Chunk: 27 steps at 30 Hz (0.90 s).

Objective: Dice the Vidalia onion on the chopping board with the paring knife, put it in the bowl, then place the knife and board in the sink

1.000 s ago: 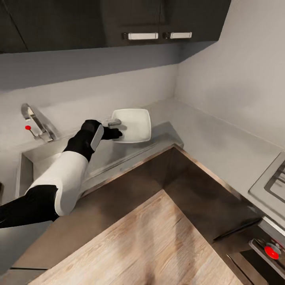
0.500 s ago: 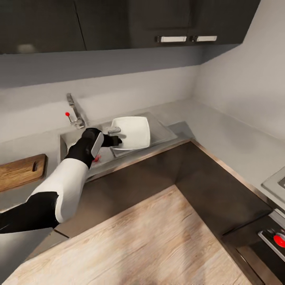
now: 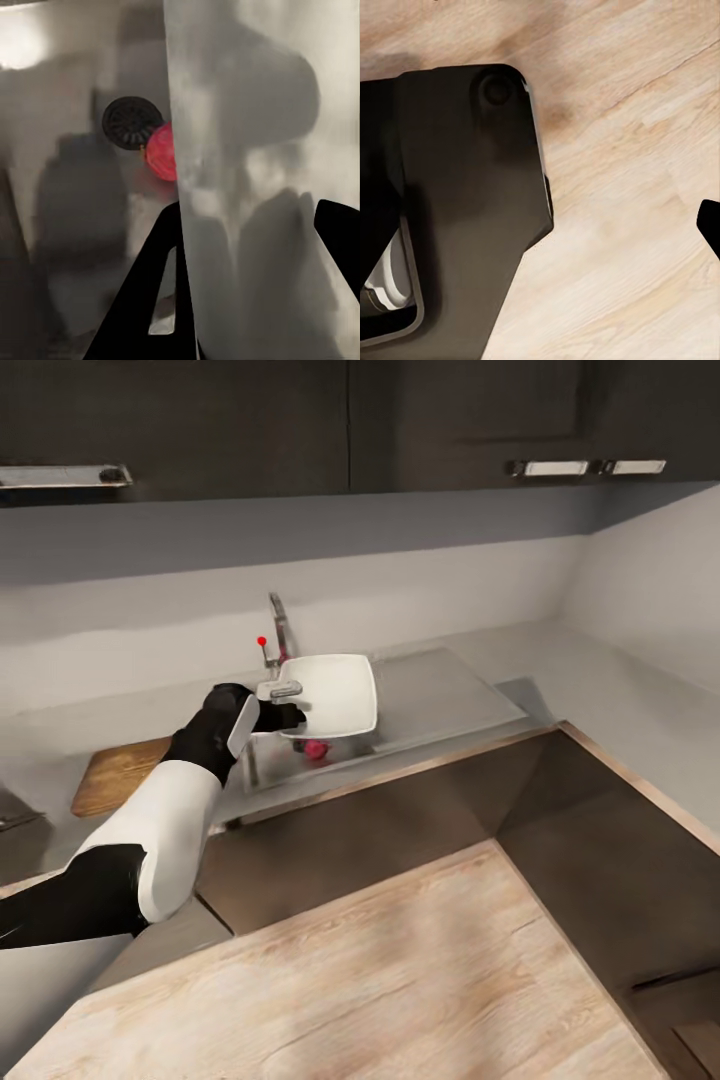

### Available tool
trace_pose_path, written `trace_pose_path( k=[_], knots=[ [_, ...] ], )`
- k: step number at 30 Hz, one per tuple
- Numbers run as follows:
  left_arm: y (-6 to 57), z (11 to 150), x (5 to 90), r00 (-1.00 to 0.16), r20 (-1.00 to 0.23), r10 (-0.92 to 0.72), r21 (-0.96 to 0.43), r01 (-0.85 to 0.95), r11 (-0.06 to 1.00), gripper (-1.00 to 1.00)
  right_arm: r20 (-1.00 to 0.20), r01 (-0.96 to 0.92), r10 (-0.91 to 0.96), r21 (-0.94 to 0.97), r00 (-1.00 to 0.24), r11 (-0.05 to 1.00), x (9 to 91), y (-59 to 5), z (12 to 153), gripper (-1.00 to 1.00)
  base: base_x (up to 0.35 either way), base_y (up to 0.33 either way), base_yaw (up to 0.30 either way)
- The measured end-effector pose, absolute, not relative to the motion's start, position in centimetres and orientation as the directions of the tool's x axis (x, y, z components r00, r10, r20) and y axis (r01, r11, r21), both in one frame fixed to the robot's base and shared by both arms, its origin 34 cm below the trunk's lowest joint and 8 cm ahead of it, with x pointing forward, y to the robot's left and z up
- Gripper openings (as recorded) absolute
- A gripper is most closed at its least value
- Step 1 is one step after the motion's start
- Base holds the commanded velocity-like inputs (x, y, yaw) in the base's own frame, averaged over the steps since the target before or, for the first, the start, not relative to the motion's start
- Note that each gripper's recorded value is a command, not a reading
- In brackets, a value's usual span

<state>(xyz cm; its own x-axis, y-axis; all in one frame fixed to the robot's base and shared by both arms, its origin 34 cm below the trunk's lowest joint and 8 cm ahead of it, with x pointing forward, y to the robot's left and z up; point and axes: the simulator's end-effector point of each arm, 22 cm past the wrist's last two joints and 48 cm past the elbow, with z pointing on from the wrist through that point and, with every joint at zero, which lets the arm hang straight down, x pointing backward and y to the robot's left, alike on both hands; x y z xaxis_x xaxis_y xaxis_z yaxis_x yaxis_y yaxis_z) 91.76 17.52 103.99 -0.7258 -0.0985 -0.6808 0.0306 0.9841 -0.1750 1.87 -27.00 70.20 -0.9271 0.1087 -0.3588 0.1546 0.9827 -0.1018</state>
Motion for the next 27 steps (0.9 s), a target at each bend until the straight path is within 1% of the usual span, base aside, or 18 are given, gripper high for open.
trace_pose_path(
  k=[27],
  knots=[
    [17.7,105.5,91.6,-0.715,-0.692,-0.098,-0.173,0.032,0.984,-1.0,-0.38,0.158,0.11,-0.099,-0.918,0.982,2.6,-27.0,70.0,1.0,0.0,0.304,0.253]
  ],
)
